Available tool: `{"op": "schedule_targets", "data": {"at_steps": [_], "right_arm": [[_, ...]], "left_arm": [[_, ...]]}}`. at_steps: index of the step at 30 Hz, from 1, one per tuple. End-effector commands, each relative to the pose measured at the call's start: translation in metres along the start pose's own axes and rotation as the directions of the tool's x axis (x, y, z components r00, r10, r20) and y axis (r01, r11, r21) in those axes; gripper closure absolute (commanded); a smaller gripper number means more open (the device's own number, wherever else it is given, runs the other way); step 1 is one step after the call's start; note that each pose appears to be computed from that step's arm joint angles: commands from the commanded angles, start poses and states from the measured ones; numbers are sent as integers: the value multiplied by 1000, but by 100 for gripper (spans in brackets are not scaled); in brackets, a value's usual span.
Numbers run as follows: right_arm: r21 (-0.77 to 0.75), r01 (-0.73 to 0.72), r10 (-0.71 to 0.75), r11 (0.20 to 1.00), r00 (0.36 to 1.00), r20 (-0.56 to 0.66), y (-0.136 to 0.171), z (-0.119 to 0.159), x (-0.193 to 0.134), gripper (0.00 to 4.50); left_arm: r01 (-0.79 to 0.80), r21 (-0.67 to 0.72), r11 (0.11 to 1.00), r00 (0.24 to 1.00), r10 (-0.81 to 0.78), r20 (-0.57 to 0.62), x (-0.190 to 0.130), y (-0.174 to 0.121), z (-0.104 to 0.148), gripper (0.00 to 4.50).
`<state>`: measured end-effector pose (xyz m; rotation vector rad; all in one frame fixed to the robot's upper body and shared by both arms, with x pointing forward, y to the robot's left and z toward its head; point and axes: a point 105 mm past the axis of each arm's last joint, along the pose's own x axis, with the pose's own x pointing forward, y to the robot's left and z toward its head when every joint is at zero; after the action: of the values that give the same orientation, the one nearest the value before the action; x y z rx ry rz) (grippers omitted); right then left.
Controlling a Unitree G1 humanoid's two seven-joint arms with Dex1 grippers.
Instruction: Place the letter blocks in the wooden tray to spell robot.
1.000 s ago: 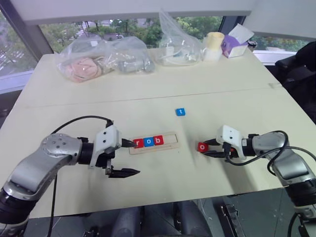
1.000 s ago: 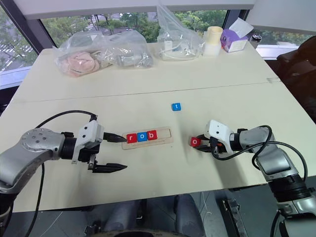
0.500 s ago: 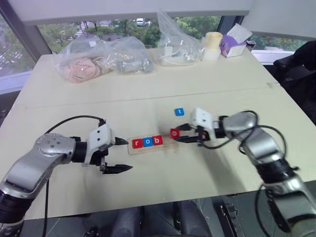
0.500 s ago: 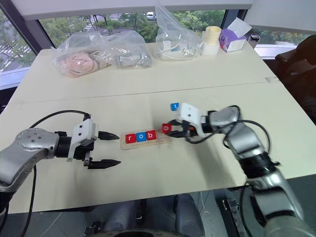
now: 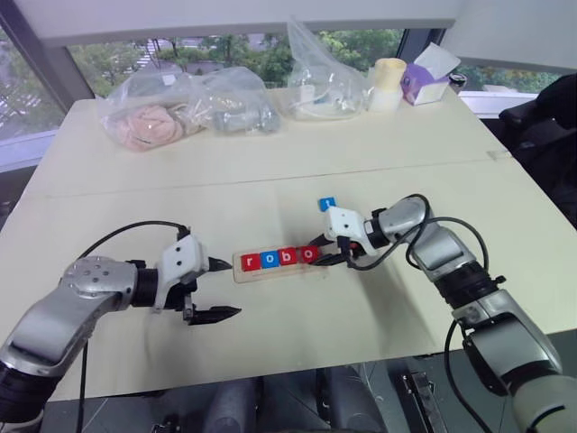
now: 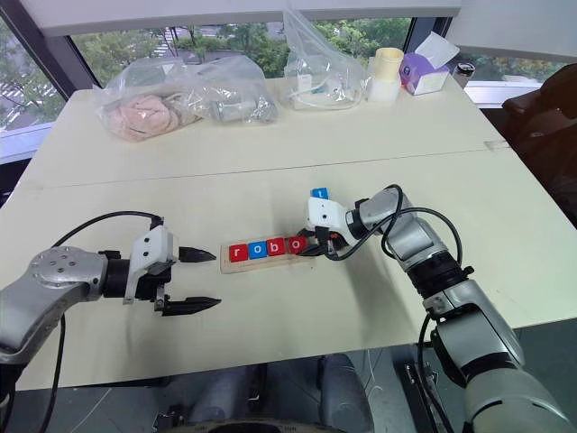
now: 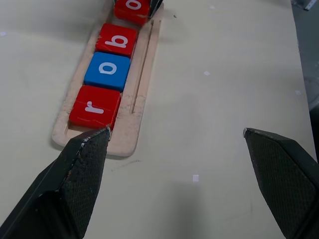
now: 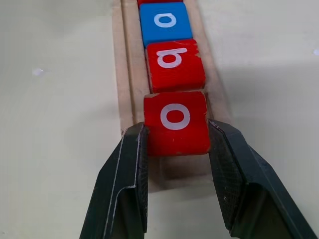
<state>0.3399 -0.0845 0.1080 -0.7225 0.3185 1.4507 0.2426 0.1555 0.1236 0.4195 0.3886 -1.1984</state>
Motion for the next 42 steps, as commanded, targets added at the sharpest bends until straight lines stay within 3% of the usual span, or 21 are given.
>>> {"op": "schedule_targets", "data": {"at_steps": [1,7,15,22,26,32,37,39,42], "right_arm": [[-47,0,0,999,1000,8,-7,11,2,339],[-49,-7,8,999,1000,13,-9,12,8,339],[-52,-7,8,999,1000,24,-9,14,9,339],[-88,51,-46,995,997,65,-18,28,1,2],[-99,102,-92,990,990,106,-27,40,-5,2],[-18,314,-306,949,937,171,-62,49,-31,2],[157,537,-555,829,825,106,-85,30,-47,2],[314,622,-663,718,748,32,-84,21,-46,2],[456,671,-727,585,683,-73,-74,14,-36,2]], "left_arm": [[-23,40,999,999,21,48,-3,3,20,0],[-22,45,999,998,19,59,1,2,36,0],[-28,39,999,998,25,65,10,-2,35,0],[-30,37,999,997,27,66,11,0,31,0],[-33,39,999,997,31,67,10,3,31,0],[-67,57,996,995,62,80,8,12,31,0],[-187,42,981,969,177,175,0,31,45,0],[-253,-41,966,921,254,294,-9,41,61,0],[-300,-71,951,904,307,297,-14,47,58,0]]}}
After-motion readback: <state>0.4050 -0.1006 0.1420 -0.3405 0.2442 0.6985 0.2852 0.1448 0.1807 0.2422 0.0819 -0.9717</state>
